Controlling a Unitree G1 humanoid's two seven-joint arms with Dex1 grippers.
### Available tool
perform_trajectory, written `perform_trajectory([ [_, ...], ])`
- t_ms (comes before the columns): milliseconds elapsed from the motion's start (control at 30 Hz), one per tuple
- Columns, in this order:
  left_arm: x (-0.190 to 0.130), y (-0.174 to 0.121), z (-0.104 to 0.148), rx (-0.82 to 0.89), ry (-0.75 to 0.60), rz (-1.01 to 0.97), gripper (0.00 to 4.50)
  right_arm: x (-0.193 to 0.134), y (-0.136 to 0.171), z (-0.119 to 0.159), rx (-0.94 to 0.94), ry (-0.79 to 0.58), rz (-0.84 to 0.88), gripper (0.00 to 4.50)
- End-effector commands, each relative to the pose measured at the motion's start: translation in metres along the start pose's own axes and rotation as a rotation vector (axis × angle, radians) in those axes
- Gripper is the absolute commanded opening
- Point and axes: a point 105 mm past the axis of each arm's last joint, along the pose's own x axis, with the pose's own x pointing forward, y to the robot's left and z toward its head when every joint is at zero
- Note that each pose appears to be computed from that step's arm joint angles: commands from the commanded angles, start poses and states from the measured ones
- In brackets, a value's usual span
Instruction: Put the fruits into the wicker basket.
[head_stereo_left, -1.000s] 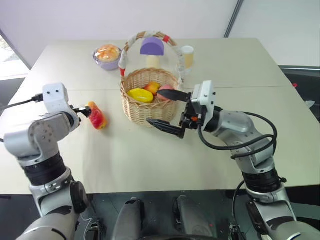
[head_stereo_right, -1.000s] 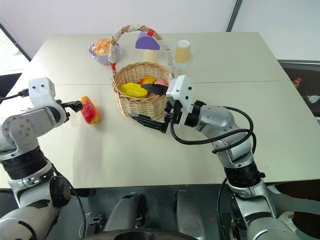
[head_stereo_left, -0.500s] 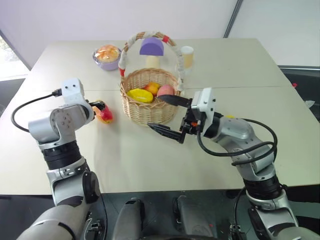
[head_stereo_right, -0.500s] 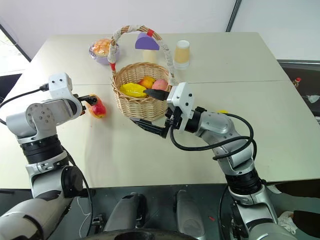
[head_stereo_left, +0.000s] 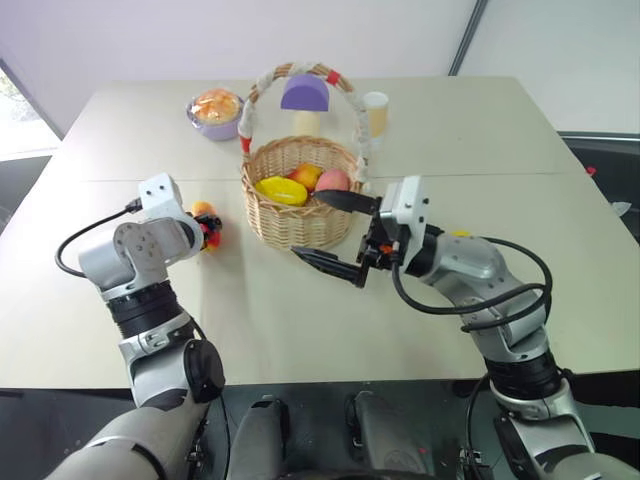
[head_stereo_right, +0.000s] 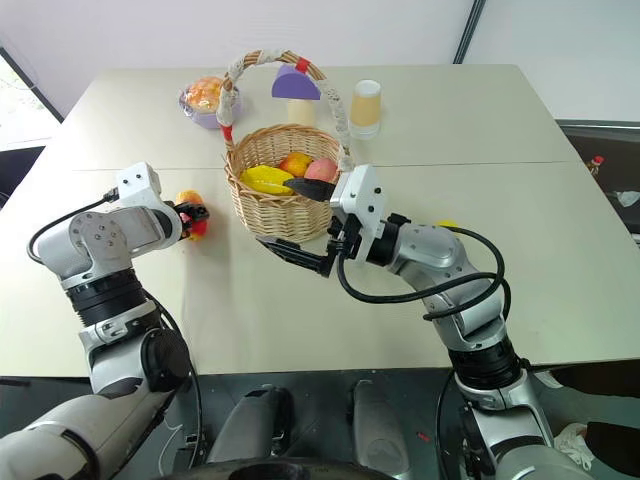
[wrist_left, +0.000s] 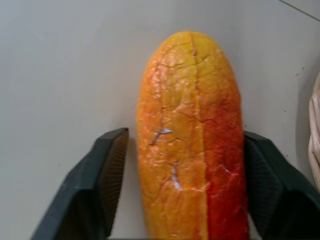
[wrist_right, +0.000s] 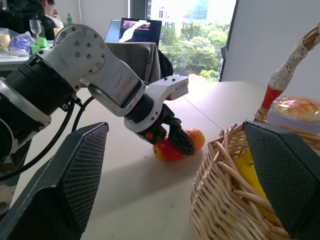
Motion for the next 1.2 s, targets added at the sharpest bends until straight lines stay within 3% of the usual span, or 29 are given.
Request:
perform_trajectory([
  [33,-0.01,0.01,0.019,0.039,-0.077,0.037,1.72,0.003,0.005,0.016,-0.044,-0.043,0.02,4.5],
  [133,-0.023,0.023,0.037,0.128,-0.182,0.031,1.72,0.003,0.005,0.017,-0.049,-0.044,0.018,4.5],
  [333,-0.094,0.016,0.067,0.203,-0.464,-0.433,1.72,-0.003,-0.003,0.019,-0.064,-0.031,-0.008,4.5],
  [400,-0.128,-0.007,0.064,0.343,-0.514,-0.621,1.72,-0.007,-0.01,0.018,-0.07,-0.02,-0.023,4.5],
  [500,-0.149,-0.045,0.045,0.548,-0.495,-0.805,1.72,-0.011,-0.018,0.016,-0.08,-0.006,-0.04,4.5],
  [567,-0.146,-0.066,0.037,0.61,-0.471,-0.859,1.72,-0.012,-0.024,0.015,-0.088,0.003,-0.051,4.5],
  [733,-0.103,-0.115,0.038,0.666,-0.416,-0.811,1.72,-0.016,-0.033,0.016,-0.116,0.017,-0.089,4.5],
  [933,-0.077,-0.138,0.044,0.679,-0.409,-0.801,1.72,-0.023,-0.034,0.019,-0.128,0.037,-0.141,4.5],
  [1133,-0.076,-0.147,0.047,0.689,-0.458,-0.869,4.49,-0.066,-0.064,0.002,-0.111,0.203,-0.427,4.5],
  [1200,-0.086,-0.15,0.042,0.724,-0.499,-0.946,4.49,-0.091,-0.079,-0.003,-0.076,0.256,-0.592,4.5],
])
